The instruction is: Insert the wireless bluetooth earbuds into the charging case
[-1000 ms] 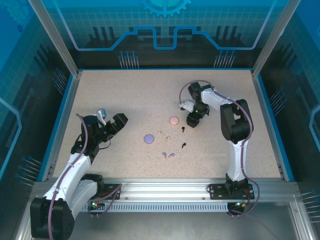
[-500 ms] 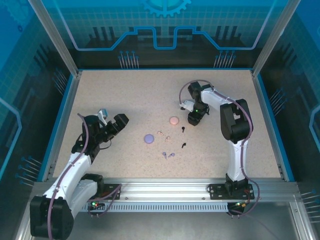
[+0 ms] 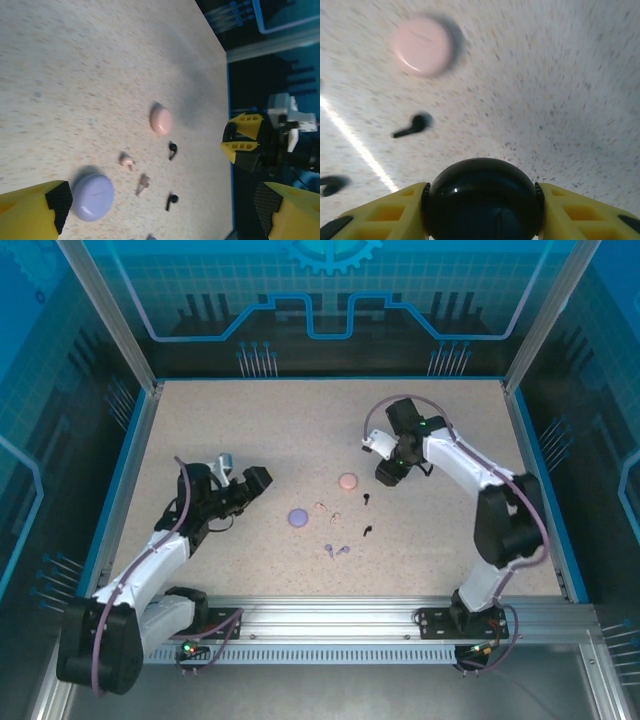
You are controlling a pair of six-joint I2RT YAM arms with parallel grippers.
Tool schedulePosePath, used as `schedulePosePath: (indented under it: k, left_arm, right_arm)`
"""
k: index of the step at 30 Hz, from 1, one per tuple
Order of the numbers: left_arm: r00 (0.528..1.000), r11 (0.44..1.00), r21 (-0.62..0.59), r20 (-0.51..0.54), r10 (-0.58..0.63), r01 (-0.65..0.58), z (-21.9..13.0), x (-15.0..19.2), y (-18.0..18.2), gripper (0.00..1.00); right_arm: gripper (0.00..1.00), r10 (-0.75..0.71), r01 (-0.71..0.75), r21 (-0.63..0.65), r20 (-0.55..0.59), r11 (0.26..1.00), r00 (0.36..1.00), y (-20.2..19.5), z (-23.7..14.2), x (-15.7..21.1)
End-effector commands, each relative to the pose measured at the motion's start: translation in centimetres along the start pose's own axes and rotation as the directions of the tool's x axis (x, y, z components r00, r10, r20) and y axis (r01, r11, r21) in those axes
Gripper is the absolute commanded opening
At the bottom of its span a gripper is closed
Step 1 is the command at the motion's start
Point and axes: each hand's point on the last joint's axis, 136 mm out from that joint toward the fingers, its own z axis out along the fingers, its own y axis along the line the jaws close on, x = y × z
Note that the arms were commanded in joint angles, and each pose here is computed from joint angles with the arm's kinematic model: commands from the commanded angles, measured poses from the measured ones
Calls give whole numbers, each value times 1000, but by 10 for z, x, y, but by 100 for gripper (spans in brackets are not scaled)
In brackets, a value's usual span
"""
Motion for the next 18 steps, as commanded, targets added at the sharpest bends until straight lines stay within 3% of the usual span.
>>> schedulePosePath:
  k: [1,8,18]
  left_arm:
    - [994,978,204,-82,66,-48,9,3,-59,94]
    - [965,936,343,-210,154,-75,36,30,-107,90]
    - [926,882,466,-300,230,-69,56,66,-147,87]
  right_arm:
    - [47,-40,42,-6,207,999,978,32,-30,-35]
    - [47,-133,131,36,439,991,889,85,-82,-62]
    - [48,-204,202,57,493,978,846,112,-100,-75]
